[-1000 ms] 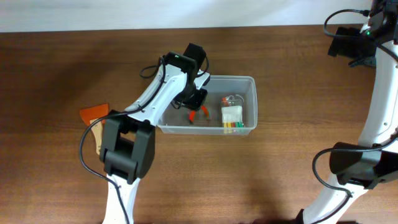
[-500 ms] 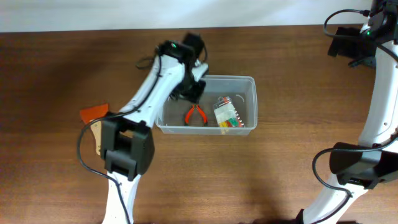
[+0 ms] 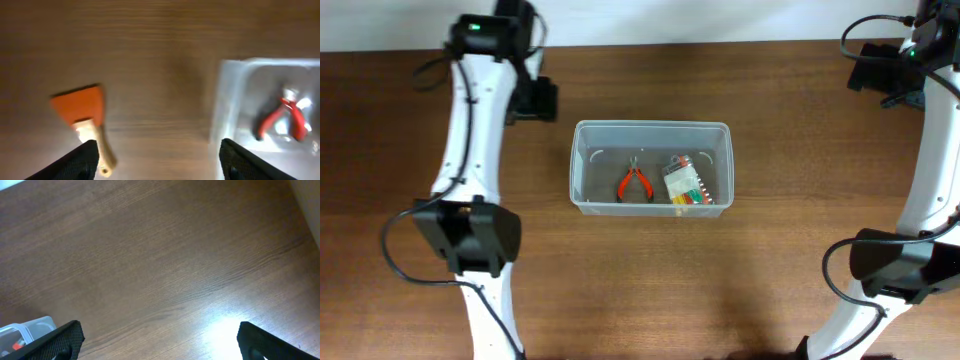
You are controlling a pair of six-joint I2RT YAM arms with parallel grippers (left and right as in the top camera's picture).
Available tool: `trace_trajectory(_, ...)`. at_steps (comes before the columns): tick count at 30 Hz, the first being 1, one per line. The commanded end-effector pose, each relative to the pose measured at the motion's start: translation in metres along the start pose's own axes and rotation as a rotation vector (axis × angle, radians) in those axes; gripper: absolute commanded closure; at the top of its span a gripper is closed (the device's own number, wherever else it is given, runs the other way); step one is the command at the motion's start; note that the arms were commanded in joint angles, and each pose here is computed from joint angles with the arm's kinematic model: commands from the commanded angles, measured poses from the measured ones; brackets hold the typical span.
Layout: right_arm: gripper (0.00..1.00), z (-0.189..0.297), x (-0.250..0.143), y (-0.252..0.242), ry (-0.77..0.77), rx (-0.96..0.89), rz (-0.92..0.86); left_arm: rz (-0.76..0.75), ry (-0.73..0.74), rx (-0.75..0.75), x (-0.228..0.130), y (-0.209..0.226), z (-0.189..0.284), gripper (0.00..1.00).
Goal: Pack container
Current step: 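Lift the left gripper out of the box and back left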
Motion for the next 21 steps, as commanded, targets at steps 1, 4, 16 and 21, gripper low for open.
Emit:
trace_trajectory(1, 0.01, 0.009, -0.001, 0.000, -0.021, 0.002, 0.009, 0.084, -0.007, 0.050, 0.001, 0.024, 0.002, 0.21)
trace_trajectory(4, 0.01, 0.009, -0.001, 0.000, -0.021, 0.002, 0.009, 0.113, 0.010, 0.071, 0.000, 0.039, 0.001, 0.20)
trace_trajectory(16, 0.01, 0.009, -0.001, 0.000, -0.021, 0.002, 0.009, 0.193, 0.050, 0.143, -0.010, 0.075, 0.006, 0.20)
trace_trajectory(21, 0.01, 0.009, -0.001, 0.000, -0.021, 0.002, 0.009, 0.203, -0.047, 0.136, -0.022, 0.078, 0.048, 0.20)
Point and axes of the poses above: each gripper's point midway between its finger pads, its own z axis back along the fingers, its own y axis along the line the jaws close on, x = y × z, the point moved 10 cm from there along z, back along the fingers, and after that the axes turned 2 degrees about z, right-handed, at the moved point
